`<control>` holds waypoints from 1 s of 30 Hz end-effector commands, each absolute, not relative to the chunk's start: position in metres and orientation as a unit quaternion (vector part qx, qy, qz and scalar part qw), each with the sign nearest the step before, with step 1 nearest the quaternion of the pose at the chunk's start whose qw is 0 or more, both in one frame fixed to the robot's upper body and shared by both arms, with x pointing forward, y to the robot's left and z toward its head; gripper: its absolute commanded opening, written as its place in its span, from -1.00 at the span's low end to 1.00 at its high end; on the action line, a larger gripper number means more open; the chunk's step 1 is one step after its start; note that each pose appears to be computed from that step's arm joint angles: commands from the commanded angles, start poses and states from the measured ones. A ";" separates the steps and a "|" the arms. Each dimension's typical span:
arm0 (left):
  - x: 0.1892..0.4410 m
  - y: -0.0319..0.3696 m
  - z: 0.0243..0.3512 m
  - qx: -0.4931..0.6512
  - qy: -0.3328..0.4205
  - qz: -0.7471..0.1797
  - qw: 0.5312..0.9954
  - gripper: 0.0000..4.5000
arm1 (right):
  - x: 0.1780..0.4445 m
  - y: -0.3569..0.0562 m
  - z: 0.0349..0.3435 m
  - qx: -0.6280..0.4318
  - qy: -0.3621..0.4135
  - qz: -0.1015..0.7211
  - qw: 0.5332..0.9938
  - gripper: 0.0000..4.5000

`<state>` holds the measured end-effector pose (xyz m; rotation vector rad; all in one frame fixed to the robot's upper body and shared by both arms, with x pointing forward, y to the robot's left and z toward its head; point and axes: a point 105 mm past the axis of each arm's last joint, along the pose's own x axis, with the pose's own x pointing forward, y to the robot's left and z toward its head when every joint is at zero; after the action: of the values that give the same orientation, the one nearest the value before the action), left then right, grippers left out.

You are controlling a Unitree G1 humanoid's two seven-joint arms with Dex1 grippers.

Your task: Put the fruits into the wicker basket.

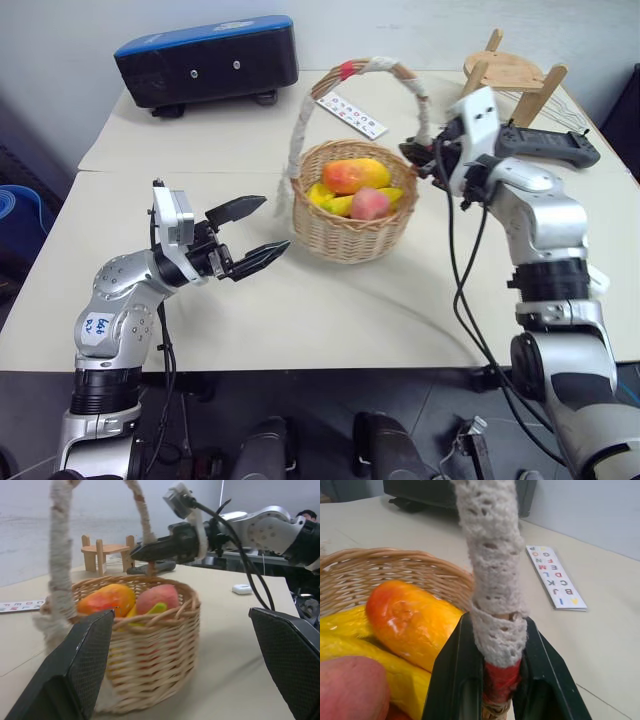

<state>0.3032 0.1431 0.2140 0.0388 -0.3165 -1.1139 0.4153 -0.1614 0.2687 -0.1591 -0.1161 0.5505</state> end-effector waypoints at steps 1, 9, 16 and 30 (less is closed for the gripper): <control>0.300 0.139 0.220 0.027 -0.164 -0.537 0.827 1.00 | 0.382 -0.207 0.318 -0.063 -0.149 0.171 0.972 -0.86; 0.303 0.132 0.215 0.020 -0.154 -0.558 0.815 1.00 | 0.327 -0.314 0.306 -0.049 -0.156 -0.124 0.979 -0.86; 0.310 0.127 0.218 0.021 -0.158 -0.567 0.808 1.00 | 0.314 -0.351 0.280 -0.045 -0.123 -0.241 0.961 -0.86; 0.310 0.132 0.214 0.032 -0.146 -0.567 0.810 1.00 | 0.311 -0.350 0.263 -0.023 -0.107 -0.176 0.978 0.63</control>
<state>0.3134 0.1298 0.2063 0.0323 -0.2791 -1.2093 0.3240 -0.3484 0.2396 -0.0093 -0.1366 -0.3792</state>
